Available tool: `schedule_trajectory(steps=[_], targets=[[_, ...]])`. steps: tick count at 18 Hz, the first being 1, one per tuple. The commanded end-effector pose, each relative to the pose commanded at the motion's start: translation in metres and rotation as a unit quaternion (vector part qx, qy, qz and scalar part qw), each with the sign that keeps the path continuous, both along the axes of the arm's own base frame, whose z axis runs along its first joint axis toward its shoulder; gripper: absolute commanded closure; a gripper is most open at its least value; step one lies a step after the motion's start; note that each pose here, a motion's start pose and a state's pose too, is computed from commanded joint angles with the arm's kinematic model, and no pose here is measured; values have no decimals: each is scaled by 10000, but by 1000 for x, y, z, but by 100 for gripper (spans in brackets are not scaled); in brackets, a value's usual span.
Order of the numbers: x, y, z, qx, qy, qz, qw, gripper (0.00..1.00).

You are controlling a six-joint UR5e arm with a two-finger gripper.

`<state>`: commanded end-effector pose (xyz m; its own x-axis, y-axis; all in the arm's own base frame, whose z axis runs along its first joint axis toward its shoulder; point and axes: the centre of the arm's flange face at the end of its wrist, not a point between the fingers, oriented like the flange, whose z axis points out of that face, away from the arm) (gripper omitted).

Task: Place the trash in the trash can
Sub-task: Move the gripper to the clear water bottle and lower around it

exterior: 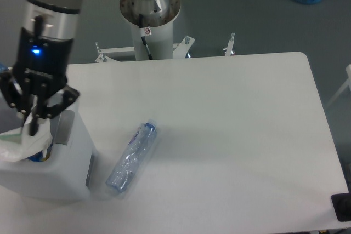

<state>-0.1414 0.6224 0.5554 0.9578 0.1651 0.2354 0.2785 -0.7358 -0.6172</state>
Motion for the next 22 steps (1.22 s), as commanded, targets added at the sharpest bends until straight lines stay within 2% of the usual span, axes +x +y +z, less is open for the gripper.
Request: schedule_trajectory(steps=[5, 6, 9, 10, 12, 14, 19, 22], targets=[[-6, 5, -3, -14, 28, 19, 10000, 0], [-25, 7, -11, -71, 34, 121, 9999, 0], [-119, 1, -42, -259, -77, 736, 9969, 0], [-154, 4, -66, -378, -163, 926, 9949, 0], [-188, 2, -94, -534, -243, 1085, 9924, 0], [-206, 0, -110, -628, -186, 1000, 9928, 0], [-200, -1, -169, -1060, -187, 498, 9929, 0], [-188, -9, -206, -1535, -352, 32, 9875, 0]])
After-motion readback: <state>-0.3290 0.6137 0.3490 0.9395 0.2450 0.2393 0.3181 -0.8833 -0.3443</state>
